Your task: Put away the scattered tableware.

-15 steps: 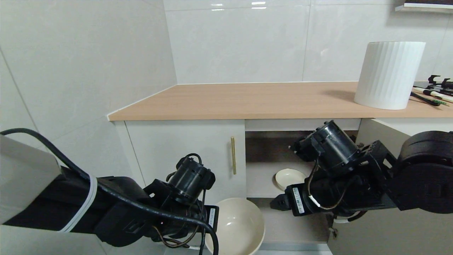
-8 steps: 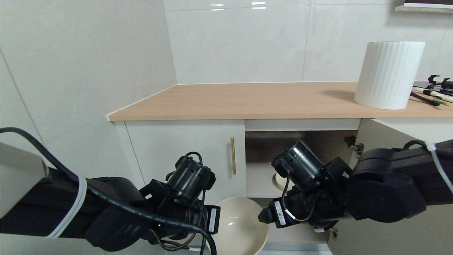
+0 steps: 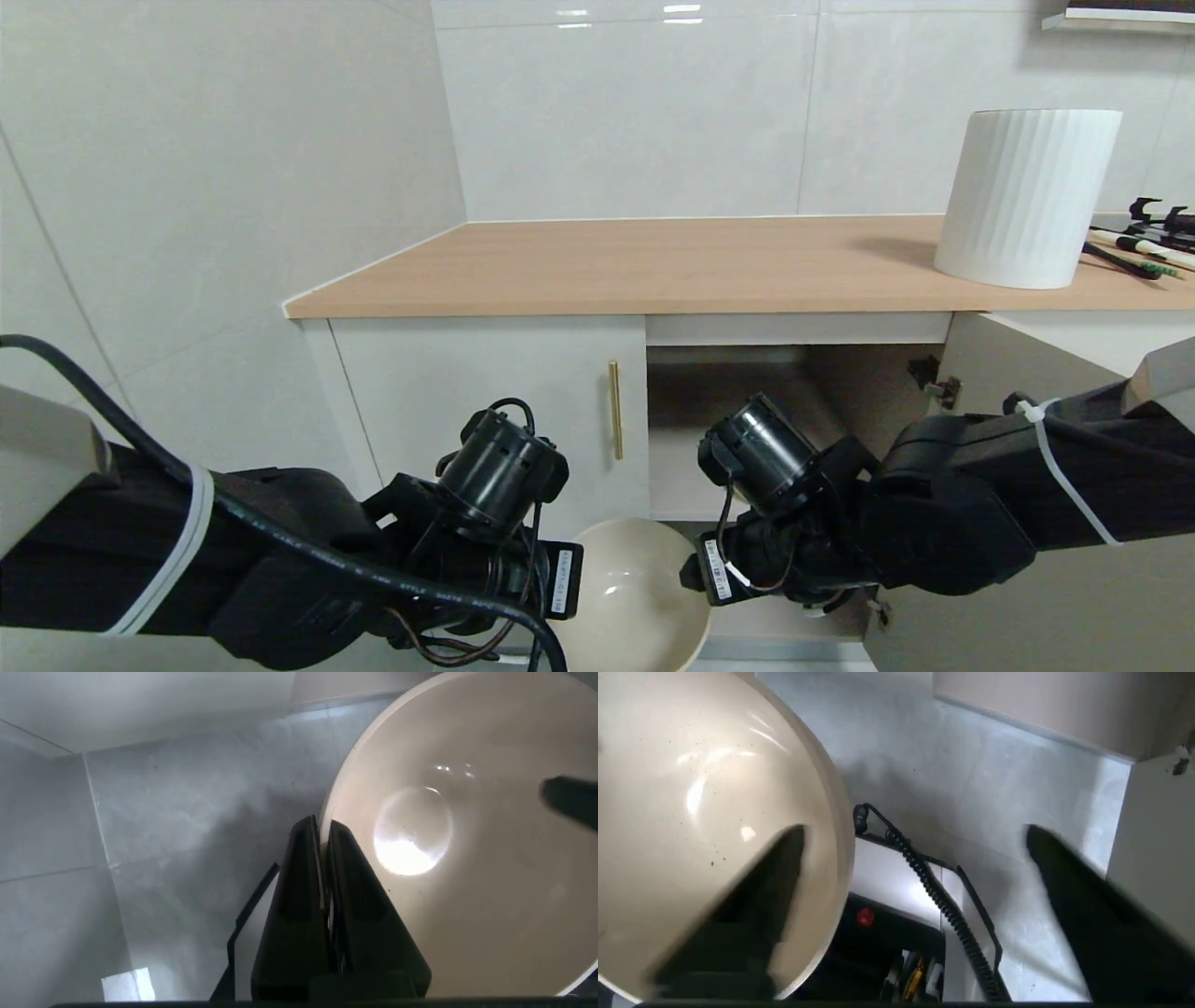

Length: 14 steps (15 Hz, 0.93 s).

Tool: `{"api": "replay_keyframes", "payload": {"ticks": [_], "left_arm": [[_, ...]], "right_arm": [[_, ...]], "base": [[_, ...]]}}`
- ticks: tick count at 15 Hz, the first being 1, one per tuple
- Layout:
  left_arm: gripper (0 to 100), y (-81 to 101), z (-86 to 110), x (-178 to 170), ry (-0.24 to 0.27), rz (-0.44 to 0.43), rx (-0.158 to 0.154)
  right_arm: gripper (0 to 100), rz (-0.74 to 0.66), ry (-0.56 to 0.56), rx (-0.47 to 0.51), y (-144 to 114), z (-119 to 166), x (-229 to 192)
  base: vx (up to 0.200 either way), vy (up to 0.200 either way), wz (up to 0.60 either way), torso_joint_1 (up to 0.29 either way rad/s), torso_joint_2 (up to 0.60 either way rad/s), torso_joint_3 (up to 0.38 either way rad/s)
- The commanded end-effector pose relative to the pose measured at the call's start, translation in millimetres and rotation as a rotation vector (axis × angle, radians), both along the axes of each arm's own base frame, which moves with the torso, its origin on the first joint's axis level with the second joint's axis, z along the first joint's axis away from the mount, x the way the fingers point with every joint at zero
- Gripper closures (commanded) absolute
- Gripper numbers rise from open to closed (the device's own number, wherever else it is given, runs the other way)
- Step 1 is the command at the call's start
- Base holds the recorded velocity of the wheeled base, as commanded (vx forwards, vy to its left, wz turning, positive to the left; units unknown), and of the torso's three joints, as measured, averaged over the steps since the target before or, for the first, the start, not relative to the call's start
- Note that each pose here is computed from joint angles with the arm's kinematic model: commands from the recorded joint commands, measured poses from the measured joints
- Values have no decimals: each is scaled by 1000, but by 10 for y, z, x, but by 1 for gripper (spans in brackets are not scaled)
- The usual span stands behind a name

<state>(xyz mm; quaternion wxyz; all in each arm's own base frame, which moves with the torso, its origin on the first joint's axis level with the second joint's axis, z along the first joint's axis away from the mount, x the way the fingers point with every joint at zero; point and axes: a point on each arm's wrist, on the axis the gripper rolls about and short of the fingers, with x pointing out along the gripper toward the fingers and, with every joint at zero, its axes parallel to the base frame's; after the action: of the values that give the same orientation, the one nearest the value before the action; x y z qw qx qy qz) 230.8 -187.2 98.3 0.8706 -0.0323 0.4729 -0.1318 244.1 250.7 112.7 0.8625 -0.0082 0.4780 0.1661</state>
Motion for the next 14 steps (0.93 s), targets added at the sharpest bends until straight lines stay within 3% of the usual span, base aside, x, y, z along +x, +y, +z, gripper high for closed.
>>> {"api": "replay_keyframes", "payload": {"ticks": [1, 10, 11, 14], "left_arm": [[100, -4, -11, 3, 3, 0, 2], [100, 4, 7, 0, -3, 2, 2], [0, 7, 4, -1, -3, 4, 5], [0, 9, 25, -4, -10, 6, 0]], "right_arm": [[100, 1, -1, 4, -7, 15, -11], [100, 2, 4, -3, -5, -4, -17], [100, 2, 5, -4, -4, -9, -15], [100, 2, 9, -8, -2, -29, -14]], "base": [[0, 0, 0, 0, 0, 0], [0, 0, 0, 0, 0, 0], [0, 0, 0, 0, 0, 0], [0, 0, 0, 0, 0, 0]]}}
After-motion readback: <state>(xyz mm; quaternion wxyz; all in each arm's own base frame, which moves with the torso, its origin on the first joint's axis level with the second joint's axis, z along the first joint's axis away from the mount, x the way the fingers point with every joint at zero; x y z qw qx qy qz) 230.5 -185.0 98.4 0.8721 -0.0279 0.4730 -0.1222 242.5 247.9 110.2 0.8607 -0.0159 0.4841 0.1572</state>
